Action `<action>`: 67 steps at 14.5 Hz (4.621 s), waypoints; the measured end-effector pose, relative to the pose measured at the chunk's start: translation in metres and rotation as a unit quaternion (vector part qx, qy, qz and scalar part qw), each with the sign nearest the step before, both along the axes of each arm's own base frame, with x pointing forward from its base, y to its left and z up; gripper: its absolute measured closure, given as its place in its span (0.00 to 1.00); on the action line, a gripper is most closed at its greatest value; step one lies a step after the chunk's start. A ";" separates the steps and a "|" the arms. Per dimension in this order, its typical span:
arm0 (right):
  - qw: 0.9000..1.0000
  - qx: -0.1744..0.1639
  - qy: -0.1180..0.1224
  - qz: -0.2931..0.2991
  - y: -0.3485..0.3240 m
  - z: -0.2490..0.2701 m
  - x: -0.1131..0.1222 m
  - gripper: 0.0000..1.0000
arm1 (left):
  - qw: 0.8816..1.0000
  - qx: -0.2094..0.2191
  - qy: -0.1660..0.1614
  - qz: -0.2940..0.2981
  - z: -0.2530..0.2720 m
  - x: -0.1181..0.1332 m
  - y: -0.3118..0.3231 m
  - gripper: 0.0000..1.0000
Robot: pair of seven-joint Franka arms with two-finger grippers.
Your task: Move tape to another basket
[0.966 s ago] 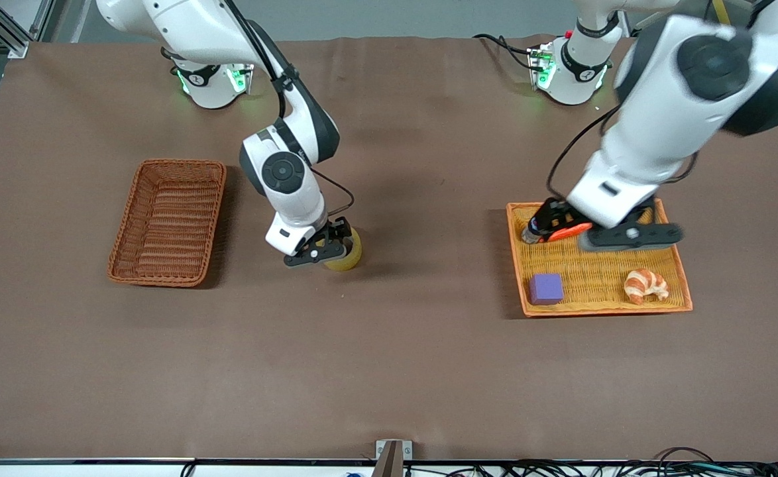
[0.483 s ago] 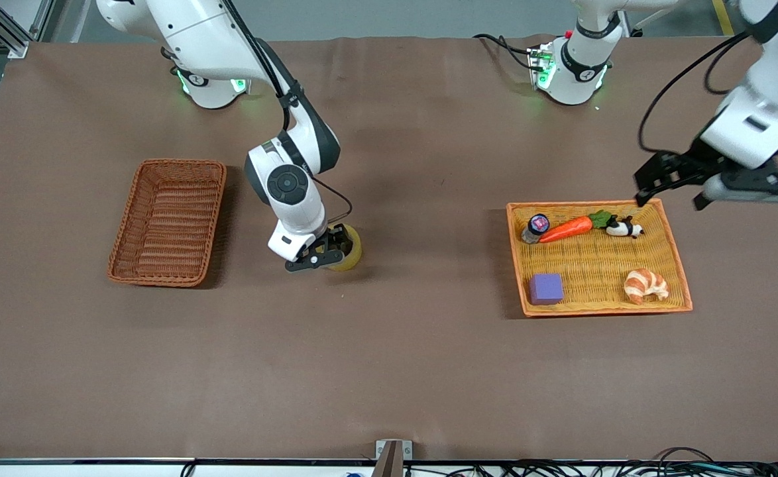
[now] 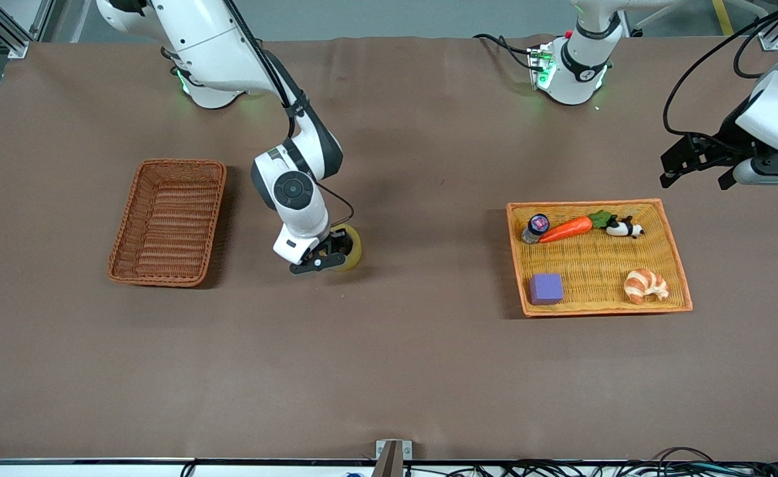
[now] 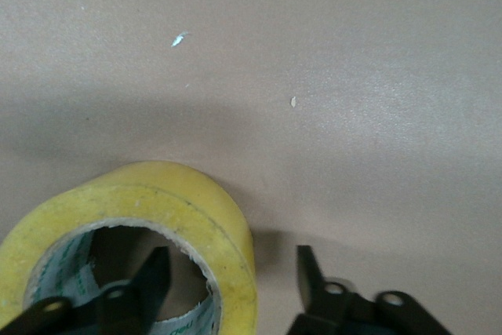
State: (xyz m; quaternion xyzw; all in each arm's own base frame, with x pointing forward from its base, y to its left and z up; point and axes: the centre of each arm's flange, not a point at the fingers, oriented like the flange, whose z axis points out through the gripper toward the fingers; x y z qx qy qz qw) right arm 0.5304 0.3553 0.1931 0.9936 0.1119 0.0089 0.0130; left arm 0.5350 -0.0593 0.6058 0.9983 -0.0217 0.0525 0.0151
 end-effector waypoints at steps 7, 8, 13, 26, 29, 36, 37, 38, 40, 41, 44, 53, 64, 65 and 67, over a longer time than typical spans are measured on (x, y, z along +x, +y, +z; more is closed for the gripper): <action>0.999 -0.022 0.033 -0.015 -0.002 0.005 0.003 0.78 | 1.000 0.005 0.014 -0.002 -0.017 0.012 -0.005 0.00; 0.998 -0.029 0.041 -0.023 -0.004 0.016 0.010 0.78 | 1.000 0.005 0.015 -0.001 -0.019 0.014 -0.005 0.00; 0.993 -0.043 0.051 -0.095 -0.096 0.145 0.060 0.78 | 1.000 0.005 0.017 -0.002 -0.021 0.018 -0.004 0.00; 0.998 -0.031 0.054 -0.030 -0.401 0.074 -0.030 0.78 | 1.000 0.004 0.015 -0.001 -0.019 0.026 -0.003 0.00; 0.998 -0.028 0.039 -0.030 -0.414 0.047 -0.056 0.78 | 1.000 0.004 0.017 0.001 -0.020 0.027 -0.001 0.00; 0.999 -0.028 0.037 -0.027 -0.412 0.040 -0.063 0.78 | 1.000 0.004 0.018 0.001 -0.022 0.027 0.000 0.00; 0.999 -0.028 0.038 -0.028 -0.413 0.040 -0.064 0.78 | 1.000 0.004 0.018 0.001 -0.022 0.027 0.000 0.00; 0.999 -0.027 0.038 -0.028 -0.414 0.039 -0.064 0.78 | 1.000 0.004 0.019 0.001 -0.022 0.028 0.000 0.00; 0.998 -0.027 0.040 -0.027 -0.415 0.038 -0.066 0.78 | 1.000 0.004 0.019 0.001 -0.023 0.028 0.000 0.00; 0.998 -0.028 0.040 -0.026 -0.415 0.036 -0.067 0.78 | 1.000 0.004 0.019 0.001 -0.023 0.028 0.000 0.00; 0.998 -0.029 0.043 -0.024 -0.415 0.033 -0.068 0.52 | 1.000 0.004 0.022 0.001 -0.025 0.029 0.000 0.00; 0.994 -0.032 0.057 -0.093 -0.370 0.200 0.017 0.00 | 1.000 0.004 0.023 0.001 -0.027 0.030 0.000 0.00; 0.991 -0.031 0.018 -0.127 -0.332 0.453 0.028 0.00 | 1.000 0.007 0.018 0.001 -0.023 0.031 0.000 0.00; 0.991 -0.030 0.015 -0.133 -0.337 0.460 0.027 0.00 | 1.000 0.007 0.018 0.001 -0.023 0.031 0.000 0.00; 0.988 -0.024 0.014 -0.154 -0.359 0.463 0.028 0.00 | 1.000 0.007 0.018 0.001 -0.023 0.031 0.000 0.00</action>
